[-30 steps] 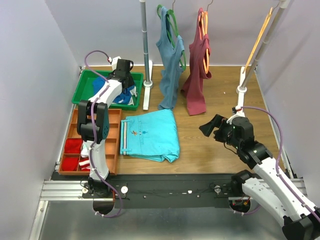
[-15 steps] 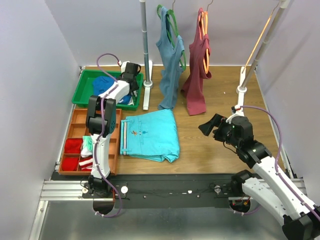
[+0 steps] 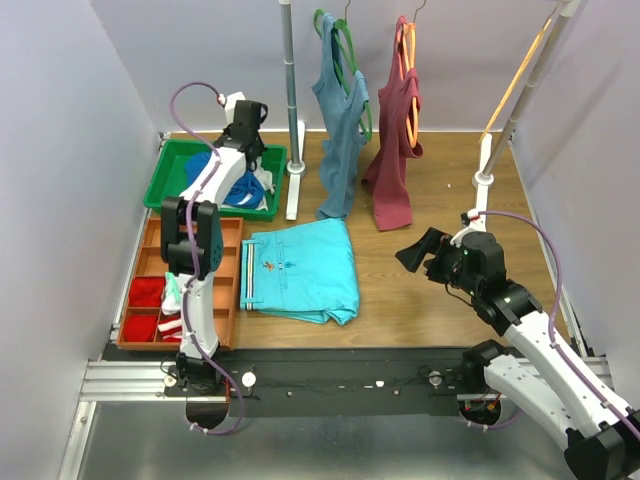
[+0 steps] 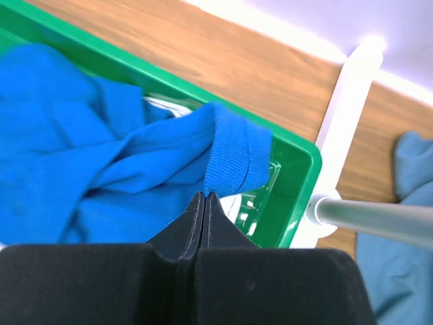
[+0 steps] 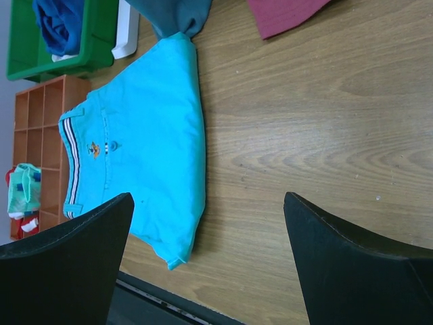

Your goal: Place the tank top on the hanger

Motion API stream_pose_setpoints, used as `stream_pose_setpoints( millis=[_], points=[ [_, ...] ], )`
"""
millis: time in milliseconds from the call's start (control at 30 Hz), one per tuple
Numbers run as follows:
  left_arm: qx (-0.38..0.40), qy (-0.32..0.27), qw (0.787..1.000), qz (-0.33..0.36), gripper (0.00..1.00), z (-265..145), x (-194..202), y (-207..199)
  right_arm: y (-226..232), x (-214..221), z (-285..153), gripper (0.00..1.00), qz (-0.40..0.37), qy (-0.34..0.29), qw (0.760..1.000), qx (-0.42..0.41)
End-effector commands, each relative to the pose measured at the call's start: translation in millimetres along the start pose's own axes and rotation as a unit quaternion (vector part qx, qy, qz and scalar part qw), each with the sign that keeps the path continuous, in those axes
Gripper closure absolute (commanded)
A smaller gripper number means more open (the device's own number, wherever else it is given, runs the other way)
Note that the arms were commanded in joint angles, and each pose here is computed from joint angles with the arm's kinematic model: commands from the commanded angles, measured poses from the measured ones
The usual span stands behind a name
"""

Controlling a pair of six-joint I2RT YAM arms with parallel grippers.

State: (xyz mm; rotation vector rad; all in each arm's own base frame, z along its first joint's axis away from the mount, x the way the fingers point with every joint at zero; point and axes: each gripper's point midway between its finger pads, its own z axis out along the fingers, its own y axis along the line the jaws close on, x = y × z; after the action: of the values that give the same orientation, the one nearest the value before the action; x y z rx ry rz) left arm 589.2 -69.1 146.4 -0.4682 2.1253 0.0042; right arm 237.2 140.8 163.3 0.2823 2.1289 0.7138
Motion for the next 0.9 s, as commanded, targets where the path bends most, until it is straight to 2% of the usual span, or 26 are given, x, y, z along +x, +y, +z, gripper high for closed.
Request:
stream_pose_setpoints(
  millis=[0,100,500,633,867],
  points=[
    [0.006,-0.079,0.996,-0.029,1.00,-59.7,-73.8,13.8,11.7,-6.1,-1.8,0.01,0.000,-0.005,1.000,-0.020],
    [0.001,-0.109,0.993,-0.045,1.00,-92.8,-106.2,25.2,16.6,-10.1,-2.5,0.01,0.001,-0.008,1.000,-0.027],
    [0.103,-0.257,0.957,-0.084,1.00,-264.6,-231.7,16.8,43.8,-38.7,-2.1,0.01,-0.003,-0.029,0.998,-0.054],
    [0.144,-0.314,0.933,-0.096,1.00,-333.4,-267.0,12.5,55.8,-52.6,-2.4,0.01,-0.009,-0.037,0.997,-0.062],
    [0.204,-0.398,0.889,-0.097,1.00,-453.9,-291.9,-7.2,78.9,-78.7,-5.7,0.01,-0.017,-0.056,0.995,-0.081]
  ],
)
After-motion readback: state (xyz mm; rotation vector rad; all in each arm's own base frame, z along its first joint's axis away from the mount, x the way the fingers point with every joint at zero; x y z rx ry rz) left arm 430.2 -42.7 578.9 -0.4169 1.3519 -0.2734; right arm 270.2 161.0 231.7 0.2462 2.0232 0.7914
